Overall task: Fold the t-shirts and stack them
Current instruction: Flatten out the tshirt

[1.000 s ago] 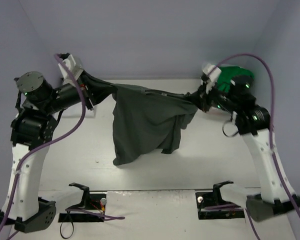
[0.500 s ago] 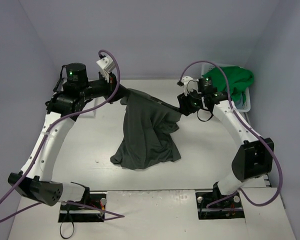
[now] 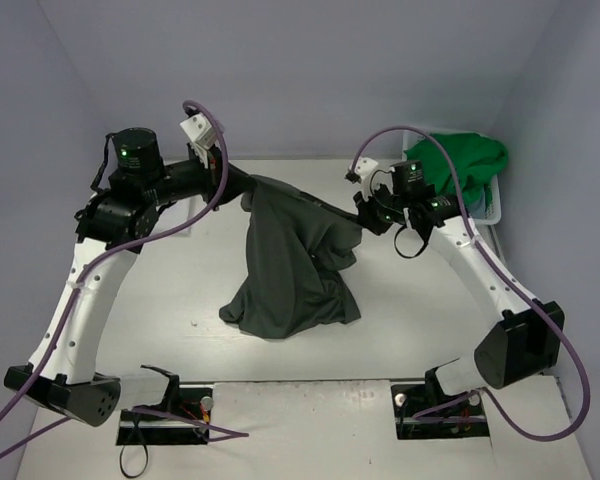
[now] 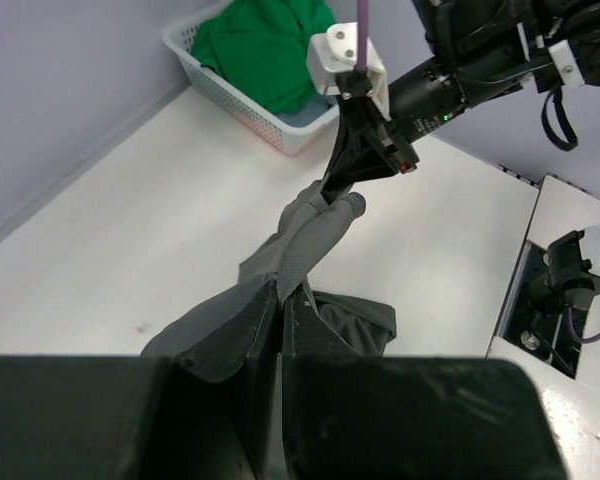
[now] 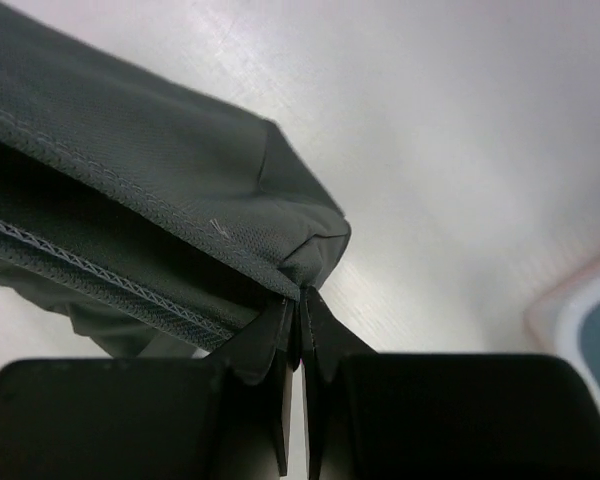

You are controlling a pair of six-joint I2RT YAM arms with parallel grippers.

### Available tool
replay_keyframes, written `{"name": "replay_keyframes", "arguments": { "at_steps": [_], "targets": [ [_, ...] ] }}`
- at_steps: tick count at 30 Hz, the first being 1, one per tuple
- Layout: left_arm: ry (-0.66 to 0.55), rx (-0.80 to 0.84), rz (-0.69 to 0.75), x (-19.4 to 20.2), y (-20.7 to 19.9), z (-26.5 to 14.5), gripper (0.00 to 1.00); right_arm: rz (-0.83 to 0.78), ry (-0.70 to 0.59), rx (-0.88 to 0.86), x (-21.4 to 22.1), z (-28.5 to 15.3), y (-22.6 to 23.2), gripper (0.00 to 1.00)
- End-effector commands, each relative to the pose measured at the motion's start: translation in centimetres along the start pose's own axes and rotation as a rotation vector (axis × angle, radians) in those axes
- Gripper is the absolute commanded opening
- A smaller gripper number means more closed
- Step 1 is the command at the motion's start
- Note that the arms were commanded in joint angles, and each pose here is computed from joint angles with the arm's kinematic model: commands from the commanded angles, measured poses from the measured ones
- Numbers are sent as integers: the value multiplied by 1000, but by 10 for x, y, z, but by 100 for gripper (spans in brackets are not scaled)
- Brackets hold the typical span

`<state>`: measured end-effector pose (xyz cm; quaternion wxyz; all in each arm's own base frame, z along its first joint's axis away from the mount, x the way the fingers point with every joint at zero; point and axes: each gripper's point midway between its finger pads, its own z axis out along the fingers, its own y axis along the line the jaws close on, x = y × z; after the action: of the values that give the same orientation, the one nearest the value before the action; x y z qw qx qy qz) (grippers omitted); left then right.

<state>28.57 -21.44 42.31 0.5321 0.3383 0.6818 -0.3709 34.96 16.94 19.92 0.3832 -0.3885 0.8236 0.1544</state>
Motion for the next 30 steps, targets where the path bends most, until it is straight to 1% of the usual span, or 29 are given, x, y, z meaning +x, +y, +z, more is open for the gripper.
{"name": "replay_keyframes", "arguments": {
  "at_steps": [1,2,4,5,7,8,9,10,11,12,14,15,16,17,18,19,22,24,25,26,27,28,29,30],
  "targets": [
    [-170,-28,214,-68,-23,-33,0,-72,-167,203,-56,-47,-28,0],
    [-163,-51,212,-69,-18,-34,0,-66,-188,243,-65,-54,-35,0],
    [-125,-78,263,-64,-7,-30,0,-63,-219,351,-81,-65,-56,0],
    [-110,-91,273,-62,-1,-27,0,-67,-252,385,-97,-74,-63,0],
    [-56,-135,294,-55,22,-15,0,-64,-254,408,-108,-66,-76,0],
    [-39,-149,300,-53,31,-10,0,-68,-285,430,-125,-72,-83,0],
    [-13,-178,297,-48,48,0,0,-63,-264,426,-126,-56,-90,0],
    [0,-197,323,-47,59,5,0,-65,-276,437,-134,-55,-96,0],
    [9,-218,331,-47,69,10,0,-73,-318,467,-154,-63,-103,0],
    [24,-268,330,-48,89,19,0,-65,-303,472,-157,-46,-113,0],
    [18,-332,353,-57,112,27,0,-66,-328,494,-174,-44,-125,0],
    [-1,-395,368,-69,131,32,0,-68,-356,525,-191,-44,-136,0],
    [-13,-423,369,-76,139,32,0,-68,-375,541,-200,-48,-141,0],
    [-1,-441,357,-73,155,41,0,-70,-416,559,-217,-56,-147,0],
    [-14,-467,364,-81,160,40,0,-68,-436,570,-224,-62,-148,0],
    [-52,-486,389,-99,158,35,0,-61,-459,574,-231,-69,-148,0],
    [-98,-518,414,-118,155,26,0,-57,-531,587,-248,-100,-140,0],
    [-144,-533,433,-135,140,9,0,-59,-576,592,-251,-128,-127,0],
    [-185,-542,449,-149,124,-8,0,-67,-626,603,-257,-159,-116,0],
    [-206,-542,453,-155,116,-16,0,-67,-625,593,-251,-161,-109,0],
    [-232,-541,462,-163,105,-25,0,-68,-643,597,-250,-175,-103,0],
    [-280,-546,472,-176,86,-45,0,-67,-691,597,-250,-203,-87,0],
    [-305,-545,475,-182,76,-54,0,-69,-724,602,-252,-222,-79,0],
    [-325,-543,480,-186,65,-64,0,-67,-731,591,-247,-230,-71,0]
  ]
}}
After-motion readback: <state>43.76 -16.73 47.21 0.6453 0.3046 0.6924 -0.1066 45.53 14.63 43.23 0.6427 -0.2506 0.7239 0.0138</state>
